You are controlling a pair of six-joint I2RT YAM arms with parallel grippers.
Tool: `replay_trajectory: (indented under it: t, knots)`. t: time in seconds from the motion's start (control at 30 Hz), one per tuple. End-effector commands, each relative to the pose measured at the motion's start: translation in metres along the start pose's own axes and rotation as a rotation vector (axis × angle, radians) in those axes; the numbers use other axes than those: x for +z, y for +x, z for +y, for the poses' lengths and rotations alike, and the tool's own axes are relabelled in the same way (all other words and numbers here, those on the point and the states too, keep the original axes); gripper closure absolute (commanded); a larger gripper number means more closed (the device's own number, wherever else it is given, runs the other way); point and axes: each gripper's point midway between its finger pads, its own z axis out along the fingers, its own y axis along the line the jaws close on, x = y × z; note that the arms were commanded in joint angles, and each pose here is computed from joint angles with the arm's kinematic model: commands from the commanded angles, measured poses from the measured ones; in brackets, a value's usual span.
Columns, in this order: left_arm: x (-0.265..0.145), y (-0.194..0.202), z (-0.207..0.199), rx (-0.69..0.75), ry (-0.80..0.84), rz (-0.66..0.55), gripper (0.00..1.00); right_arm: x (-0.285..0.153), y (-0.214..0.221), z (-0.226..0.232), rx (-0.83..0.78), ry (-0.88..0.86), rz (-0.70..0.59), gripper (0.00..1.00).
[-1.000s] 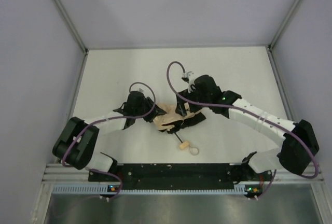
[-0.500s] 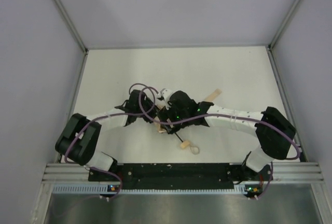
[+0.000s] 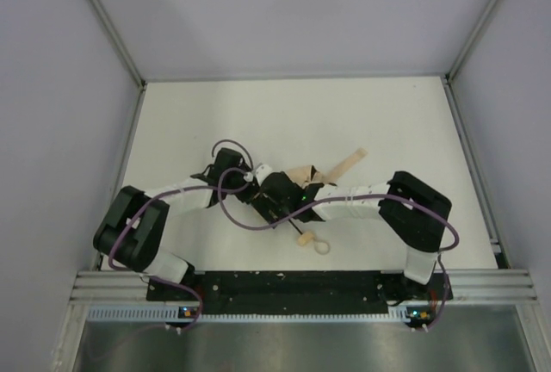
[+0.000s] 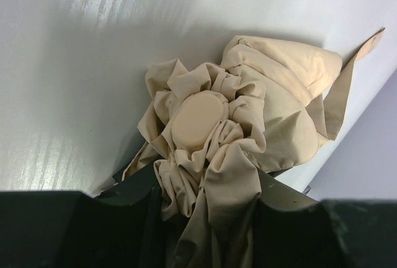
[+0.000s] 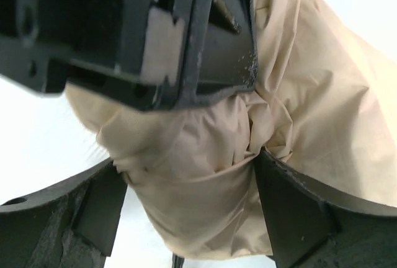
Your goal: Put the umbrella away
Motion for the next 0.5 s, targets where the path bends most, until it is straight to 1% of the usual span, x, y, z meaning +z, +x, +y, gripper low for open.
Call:
replay_trajectory:
  t: [0.0,0.03,0.07,0.1,0.13,0.17,0.2,0.27,0.3,0.33,0.47]
  knots:
    - [-0.003,-0.003,-0.023,-0.002,0.063,0.002,1.0,0.021,0.013,-0.023,-0.038,0.183,0.049,0.23]
    - [-0.003,-0.003,-0.023,-0.002,0.063,0.002,1.0,0.025,0.018,-0.029,-0.041,0.221,0.064,0.26]
    - [-0.003,-0.003,-0.023,-0.002,0.063,0.002,1.0,0.027,0.023,-0.033,-0.04,0.249,0.074,0.38]
    - [-0.003,-0.003,-0.023,-0.002,0.063,0.002,1.0,0.028,0.029,-0.037,-0.042,0.26,0.085,0.54]
    - [-0.001,0.003,-0.013,-0.259,-0.119,0.065,1.0,0.026,0.03,-0.04,-0.039,0.275,0.084,0.65]
    - [-0.001,0.004,-0.013,-0.262,-0.121,0.067,1.0,0.026,0.034,-0.042,-0.035,0.279,0.085,0.76]
    - [-0.001,0.004,-0.013,-0.262,-0.122,0.067,1.0,0.026,0.039,-0.041,-0.037,0.257,0.088,0.82]
    - [-0.001,0.009,0.001,-0.269,-0.149,0.075,1.0,0.026,0.042,-0.035,-0.033,0.187,0.068,0.97]
    - [-0.001,0.003,0.003,-0.285,-0.148,0.063,1.0,0.025,0.042,-0.031,-0.034,0.148,0.056,1.0]
    - [-0.004,0.006,0.0,-0.272,-0.133,0.09,0.95,0.025,0.043,-0.029,-0.03,0.112,0.05,1.0]
    - [-0.004,0.006,0.0,-0.272,-0.133,0.09,0.94,0.02,0.035,-0.022,0.027,-0.041,0.003,1.0]
